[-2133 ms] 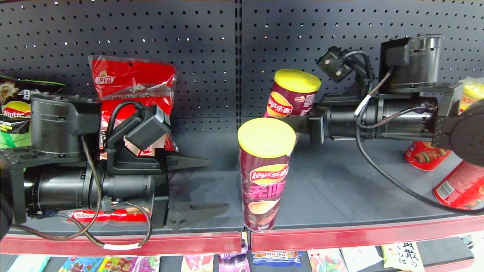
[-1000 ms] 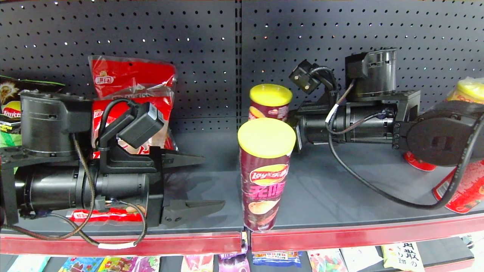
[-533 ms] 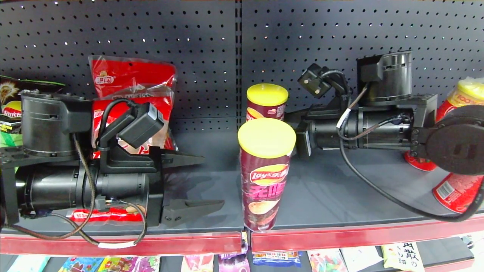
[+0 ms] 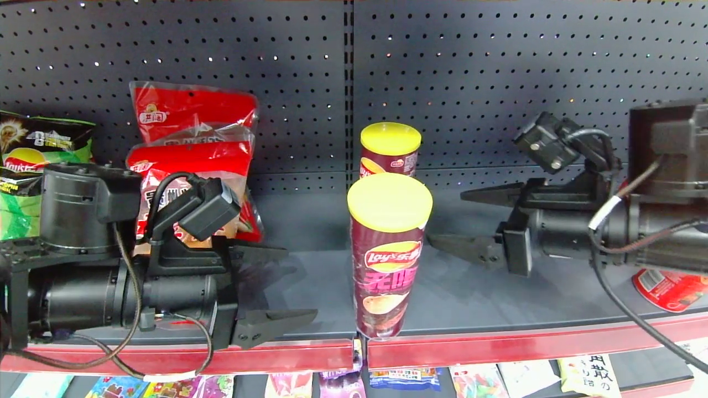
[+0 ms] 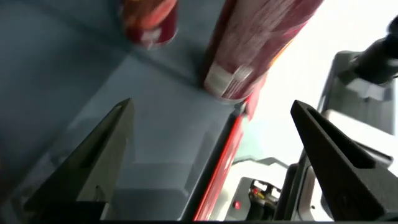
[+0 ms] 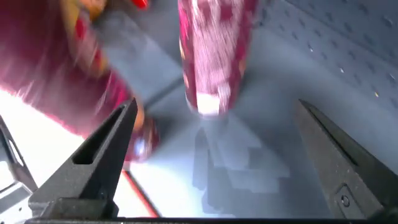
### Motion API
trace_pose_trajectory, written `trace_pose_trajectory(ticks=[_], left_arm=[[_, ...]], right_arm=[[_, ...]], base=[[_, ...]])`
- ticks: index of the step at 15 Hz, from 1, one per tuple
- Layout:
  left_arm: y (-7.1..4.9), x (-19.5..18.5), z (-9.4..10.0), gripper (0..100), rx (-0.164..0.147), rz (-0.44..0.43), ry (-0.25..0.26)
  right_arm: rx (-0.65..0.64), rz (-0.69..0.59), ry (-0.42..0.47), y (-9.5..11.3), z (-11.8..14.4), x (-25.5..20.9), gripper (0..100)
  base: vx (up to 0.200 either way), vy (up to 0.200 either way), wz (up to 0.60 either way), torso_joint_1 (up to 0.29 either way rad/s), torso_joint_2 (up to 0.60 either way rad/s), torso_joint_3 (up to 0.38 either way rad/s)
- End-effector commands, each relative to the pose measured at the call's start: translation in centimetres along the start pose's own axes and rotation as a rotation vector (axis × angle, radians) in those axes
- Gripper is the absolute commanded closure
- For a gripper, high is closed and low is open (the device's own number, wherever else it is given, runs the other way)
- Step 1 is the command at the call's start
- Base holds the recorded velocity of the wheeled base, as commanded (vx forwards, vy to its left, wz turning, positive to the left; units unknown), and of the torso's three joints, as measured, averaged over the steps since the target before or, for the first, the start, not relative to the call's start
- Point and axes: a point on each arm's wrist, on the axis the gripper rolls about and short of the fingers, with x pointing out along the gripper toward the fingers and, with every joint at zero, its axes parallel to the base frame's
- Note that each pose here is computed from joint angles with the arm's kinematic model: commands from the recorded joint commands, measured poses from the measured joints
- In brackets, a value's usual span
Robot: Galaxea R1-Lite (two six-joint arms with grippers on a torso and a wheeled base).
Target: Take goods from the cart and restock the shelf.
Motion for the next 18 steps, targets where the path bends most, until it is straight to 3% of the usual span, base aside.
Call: trace_pose_trajectory(ticks=[1, 6, 9, 12, 18], left_arm=[[0.2, -0.2, -0.6, 0, -0.015, 0.013, 0.013], [0.5, 0.2, -0.7, 0, -0.019, 0.019, 0.025], [1.1, 1.1, -1.1, 0, -0.031, 0.061, 0.062], [0.9, 2.2, -1.4, 0, -0.011, 0.106, 0.107], [1.6, 5.0, -0.3, 0, 0.009, 0.083, 0.111]], right_arm=[[0.001, -0.039, -0.025, 1.2, -1.3, -4.3, 0], [0.0, -0.057, -0.039, 3.2, -5.0, -9.1, 0], [-0.003, -0.077, -0.063, 3.9, -6.5, -11.1, 0], [0.005, -0.126, -0.086, 3.6, -6.6, -11.9, 0], [0.053, -0.148, -0.097, 3.4, -6.5, -12.2, 0]], base=[[0.0, 0.0, 0.0, 0.0, 0.0, 0.0], [0.0, 0.0, 0.0, 0.0, 0.0, 0.0], [0.0, 0.0, 0.0, 0.0, 0.0, 0.0], [0.0, 0.0, 0.0, 0.0, 0.0, 0.0], [0.0, 0.0, 0.0, 0.0, 0.0, 0.0]])
